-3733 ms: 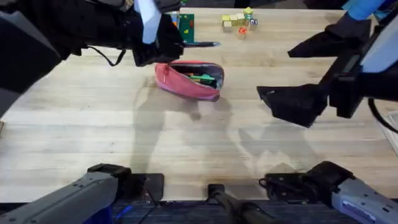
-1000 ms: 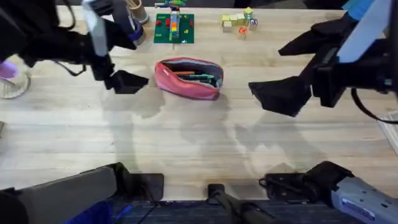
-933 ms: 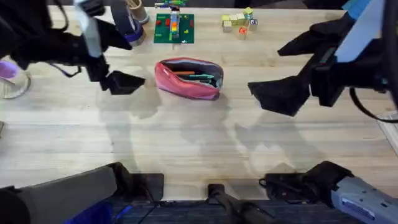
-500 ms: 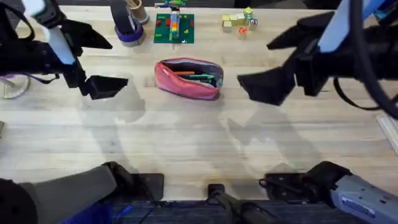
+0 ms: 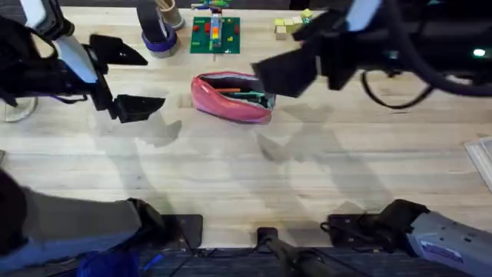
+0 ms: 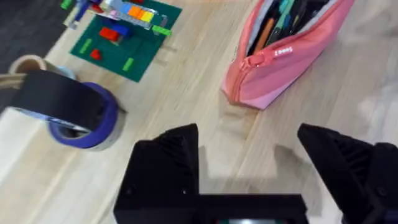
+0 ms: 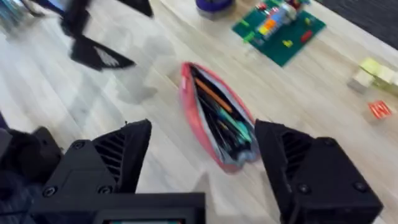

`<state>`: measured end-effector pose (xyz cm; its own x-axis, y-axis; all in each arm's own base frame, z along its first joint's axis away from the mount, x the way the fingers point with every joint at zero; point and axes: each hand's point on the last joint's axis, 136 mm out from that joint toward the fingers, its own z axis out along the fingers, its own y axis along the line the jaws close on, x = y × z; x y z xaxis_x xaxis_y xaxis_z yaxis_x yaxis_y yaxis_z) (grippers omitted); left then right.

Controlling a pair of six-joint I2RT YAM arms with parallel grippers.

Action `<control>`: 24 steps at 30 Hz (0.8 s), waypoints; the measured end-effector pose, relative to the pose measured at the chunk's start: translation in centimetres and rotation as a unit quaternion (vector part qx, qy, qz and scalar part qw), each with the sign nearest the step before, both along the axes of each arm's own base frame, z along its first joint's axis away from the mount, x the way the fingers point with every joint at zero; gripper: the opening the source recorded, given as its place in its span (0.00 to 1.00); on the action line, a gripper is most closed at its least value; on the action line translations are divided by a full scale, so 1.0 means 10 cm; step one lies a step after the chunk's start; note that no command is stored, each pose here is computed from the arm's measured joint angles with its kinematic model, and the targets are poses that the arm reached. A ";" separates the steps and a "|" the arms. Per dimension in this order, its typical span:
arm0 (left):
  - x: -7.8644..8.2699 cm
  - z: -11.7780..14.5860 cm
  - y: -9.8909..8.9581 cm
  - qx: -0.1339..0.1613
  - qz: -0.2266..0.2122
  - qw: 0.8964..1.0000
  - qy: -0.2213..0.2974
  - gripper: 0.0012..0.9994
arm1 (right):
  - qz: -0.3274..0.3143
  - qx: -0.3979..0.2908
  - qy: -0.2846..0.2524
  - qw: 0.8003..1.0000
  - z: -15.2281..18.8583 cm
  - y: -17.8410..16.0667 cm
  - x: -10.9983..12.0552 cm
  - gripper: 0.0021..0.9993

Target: Unzip the bag, pick up the pens from the table one at a time and place them inside, then zip the bag closed.

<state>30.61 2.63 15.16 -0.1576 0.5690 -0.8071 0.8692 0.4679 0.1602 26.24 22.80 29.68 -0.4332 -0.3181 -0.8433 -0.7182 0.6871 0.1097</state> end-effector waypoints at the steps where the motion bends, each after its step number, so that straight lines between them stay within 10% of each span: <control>1: 0.01 -0.03 -0.01 -0.012 0.000 1.000 0.006 0.99 | 0.003 0.005 0.000 1.000 0.00 0.06 0.01 1.00; 10: 0.05 -0.25 -0.08 -0.082 -0.002 0.995 0.048 0.99 | 0.051 0.033 0.001 0.998 -0.09 0.66 0.03 1.00; 12: 0.06 -0.28 -0.18 -0.088 -0.016 0.995 0.053 0.99 | 0.026 0.053 0.083 0.995 -0.48 0.99 0.14 1.00; 24: 0.06 -0.28 -0.18 -0.089 -0.016 0.995 0.053 0.99 | -0.035 0.002 0.152 0.988 -0.99 0.98 0.14 1.00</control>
